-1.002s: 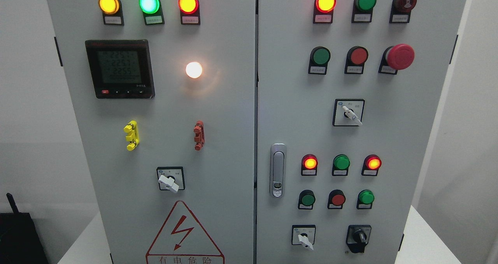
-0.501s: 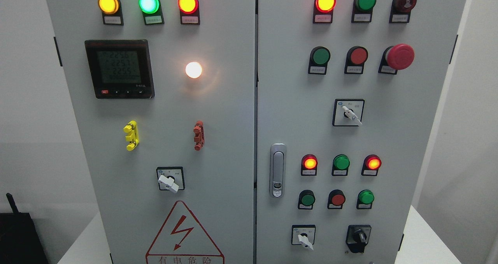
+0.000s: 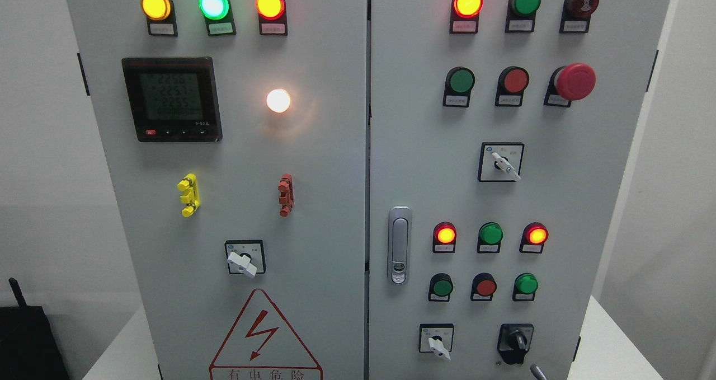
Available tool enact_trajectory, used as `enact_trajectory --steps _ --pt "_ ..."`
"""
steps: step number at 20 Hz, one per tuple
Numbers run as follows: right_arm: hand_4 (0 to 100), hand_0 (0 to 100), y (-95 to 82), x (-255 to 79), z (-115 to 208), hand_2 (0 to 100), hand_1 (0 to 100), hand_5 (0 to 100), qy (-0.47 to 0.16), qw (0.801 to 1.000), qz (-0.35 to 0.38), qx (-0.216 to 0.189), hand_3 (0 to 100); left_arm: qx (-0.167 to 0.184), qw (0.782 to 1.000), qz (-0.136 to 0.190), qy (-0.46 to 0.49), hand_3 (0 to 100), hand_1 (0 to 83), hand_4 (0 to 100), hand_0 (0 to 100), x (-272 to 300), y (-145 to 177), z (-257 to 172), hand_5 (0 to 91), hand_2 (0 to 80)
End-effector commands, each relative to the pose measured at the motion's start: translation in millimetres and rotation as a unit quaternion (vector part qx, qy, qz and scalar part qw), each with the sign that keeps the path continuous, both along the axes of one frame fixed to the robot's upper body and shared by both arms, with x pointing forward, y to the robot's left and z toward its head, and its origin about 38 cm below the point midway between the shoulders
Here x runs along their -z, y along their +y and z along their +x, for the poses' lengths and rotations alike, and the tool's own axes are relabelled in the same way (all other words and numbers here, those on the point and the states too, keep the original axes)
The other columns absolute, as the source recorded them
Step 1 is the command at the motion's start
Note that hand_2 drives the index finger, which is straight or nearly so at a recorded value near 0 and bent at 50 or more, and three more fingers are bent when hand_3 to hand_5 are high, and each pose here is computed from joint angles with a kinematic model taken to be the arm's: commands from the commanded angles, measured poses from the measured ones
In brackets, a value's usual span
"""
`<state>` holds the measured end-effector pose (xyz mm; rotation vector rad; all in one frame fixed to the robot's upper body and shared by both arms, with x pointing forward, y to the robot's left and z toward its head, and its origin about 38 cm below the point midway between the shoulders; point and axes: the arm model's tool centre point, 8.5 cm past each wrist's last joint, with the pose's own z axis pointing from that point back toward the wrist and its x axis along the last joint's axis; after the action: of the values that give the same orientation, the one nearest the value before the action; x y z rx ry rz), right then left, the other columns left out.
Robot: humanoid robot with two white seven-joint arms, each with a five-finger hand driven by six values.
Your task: Trip black knob to open circuit
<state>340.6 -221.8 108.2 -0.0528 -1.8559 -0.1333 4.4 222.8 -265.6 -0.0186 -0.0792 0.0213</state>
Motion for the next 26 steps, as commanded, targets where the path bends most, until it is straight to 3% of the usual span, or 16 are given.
enact_trajectory --steps 1,26 --pt "99 61 -1.0 -17 3 0 74 92 -0.026 1.000 -0.002 -0.002 100 -0.002 1.000 -0.001 -0.003 0 38.9 0 12 0 -1 3 0.0 0.0" --pt "99 63 12.8 -19 8 0 75 91 -0.020 1.000 0.003 -0.021 100 -0.002 1.000 0.000 -0.002 0 38.9 0 12 0 0 2 0.0 0.0"
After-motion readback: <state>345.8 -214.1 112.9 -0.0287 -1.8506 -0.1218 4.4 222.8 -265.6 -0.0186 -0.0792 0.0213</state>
